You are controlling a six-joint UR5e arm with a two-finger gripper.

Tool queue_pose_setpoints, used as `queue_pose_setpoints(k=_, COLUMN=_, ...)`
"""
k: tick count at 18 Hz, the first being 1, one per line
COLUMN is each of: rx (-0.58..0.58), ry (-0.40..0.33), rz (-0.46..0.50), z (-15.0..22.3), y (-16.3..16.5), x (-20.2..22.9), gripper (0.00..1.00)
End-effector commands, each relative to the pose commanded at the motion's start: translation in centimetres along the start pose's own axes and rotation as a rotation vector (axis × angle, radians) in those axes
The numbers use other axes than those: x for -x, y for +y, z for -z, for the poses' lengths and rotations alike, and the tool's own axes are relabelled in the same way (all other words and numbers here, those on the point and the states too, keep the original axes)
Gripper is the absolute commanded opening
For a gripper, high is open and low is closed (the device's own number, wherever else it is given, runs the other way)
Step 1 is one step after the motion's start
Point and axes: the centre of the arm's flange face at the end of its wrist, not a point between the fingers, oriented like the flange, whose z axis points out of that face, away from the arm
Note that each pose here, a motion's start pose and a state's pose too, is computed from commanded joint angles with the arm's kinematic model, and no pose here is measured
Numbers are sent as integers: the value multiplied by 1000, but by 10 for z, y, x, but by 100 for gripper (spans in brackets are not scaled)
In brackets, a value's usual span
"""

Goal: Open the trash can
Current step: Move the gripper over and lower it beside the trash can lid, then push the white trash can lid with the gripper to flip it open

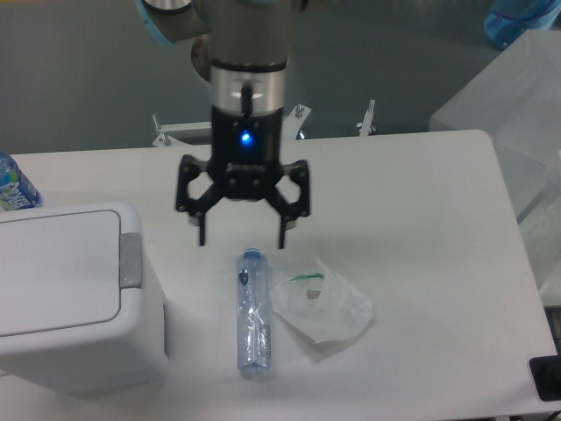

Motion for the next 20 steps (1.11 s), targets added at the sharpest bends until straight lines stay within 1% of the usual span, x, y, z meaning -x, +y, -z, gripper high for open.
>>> queue_pose_setpoints(k=2, rx=12, ry=12, rz=-4, z=-8, y=1, x=-11, gripper=100)
queue_pose_setpoints(k=5, rx=23, ry=15, rz=37, z=-14, y=3, x=-12, gripper=100)
queue_pose_setpoints(k=8, rx=32, ry=25, rz=26, z=-18, y=6, x=-23, gripper=100)
queue_pose_setpoints(k=20, rx=48, ry=33, rz=24, z=-25, y=12, x=-30, gripper=100)
